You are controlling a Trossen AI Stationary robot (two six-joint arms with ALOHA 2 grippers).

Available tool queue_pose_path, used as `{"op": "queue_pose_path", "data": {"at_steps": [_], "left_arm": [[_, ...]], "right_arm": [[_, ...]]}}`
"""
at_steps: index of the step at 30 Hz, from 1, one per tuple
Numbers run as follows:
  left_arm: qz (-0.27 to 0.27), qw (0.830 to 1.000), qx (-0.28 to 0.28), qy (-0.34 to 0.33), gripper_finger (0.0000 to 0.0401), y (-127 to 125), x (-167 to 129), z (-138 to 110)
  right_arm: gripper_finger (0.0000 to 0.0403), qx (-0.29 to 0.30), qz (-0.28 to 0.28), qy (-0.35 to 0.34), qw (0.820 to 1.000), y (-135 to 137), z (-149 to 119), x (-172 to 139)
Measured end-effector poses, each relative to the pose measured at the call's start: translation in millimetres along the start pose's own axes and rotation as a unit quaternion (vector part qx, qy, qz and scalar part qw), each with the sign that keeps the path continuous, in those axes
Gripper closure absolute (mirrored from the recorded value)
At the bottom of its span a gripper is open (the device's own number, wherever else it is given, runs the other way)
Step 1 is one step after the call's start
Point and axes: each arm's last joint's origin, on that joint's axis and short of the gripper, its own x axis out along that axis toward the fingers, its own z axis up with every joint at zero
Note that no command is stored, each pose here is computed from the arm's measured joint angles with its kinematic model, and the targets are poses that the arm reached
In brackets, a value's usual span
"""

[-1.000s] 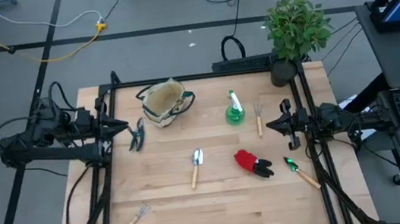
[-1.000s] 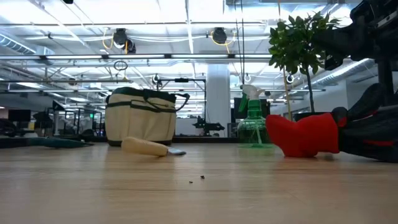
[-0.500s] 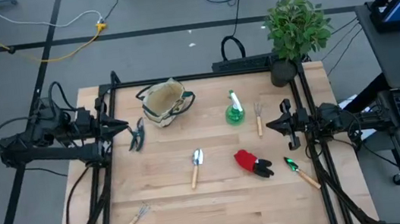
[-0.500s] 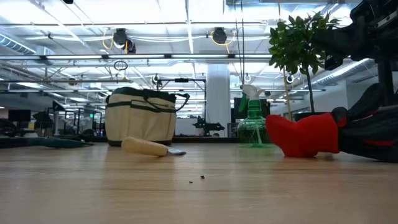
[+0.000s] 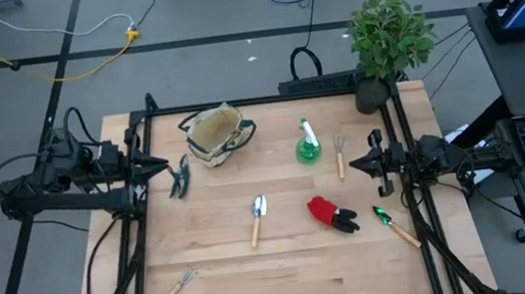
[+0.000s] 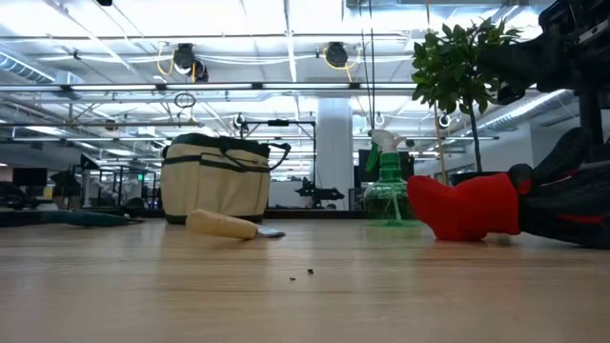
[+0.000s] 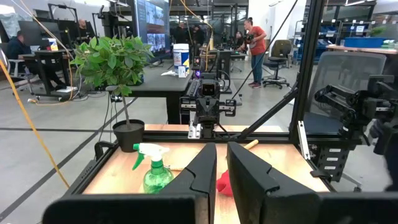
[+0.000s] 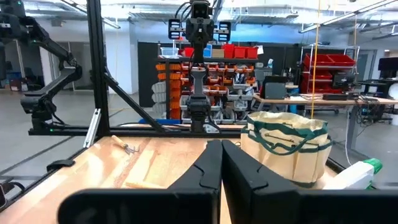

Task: Pick & Place Garden tools in Gardening bag
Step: Put the spray bottle into the gardening bag

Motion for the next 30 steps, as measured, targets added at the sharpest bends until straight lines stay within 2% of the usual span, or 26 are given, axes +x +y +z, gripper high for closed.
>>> {"op": "queue_pose_path", "data": {"at_steps": [3, 7, 11, 19, 25, 30], "left_arm": [[0.0, 1.0, 0.0, 0.0, 0.0354, 0.0, 0.0, 0.0], [0.0, 1.0, 0.0, 0.0, 0.0354, 0.0, 0.1, -0.1], [0.0, 1.0, 0.0, 0.001, 0.0354, 0.0, 0.1, -0.1], [0.0, 1.0, 0.0, 0.0, 0.0354, 0.0, 0.0, -0.1], [0.0, 1.0, 0.0, 0.0, 0.0354, 0.0, 0.0, -0.1], [0.0, 1.0, 0.0, 0.0, 0.0354, 0.0, 0.0, -0.1]], "right_arm": [[0.0403, 0.079, 0.003, -0.015, 0.997, 0.1, 2.9, 0.0], [0.0403, 0.241, 0.0, -0.037, 0.97, -0.5, 6.8, -0.2], [0.0403, 0.315, -0.022, -0.064, 0.947, -2.4, 10.4, -0.3], [0.0403, 0.324, -0.004, -0.115, 0.939, -2.5, 20.6, -2.0], [0.0403, 0.297, 0.014, -0.195, 0.935, -2.8, 36.1, -6.8], [0.0403, 0.296, 0.024, -0.223, 0.929, -2.8, 41.5, -9.1]]}}
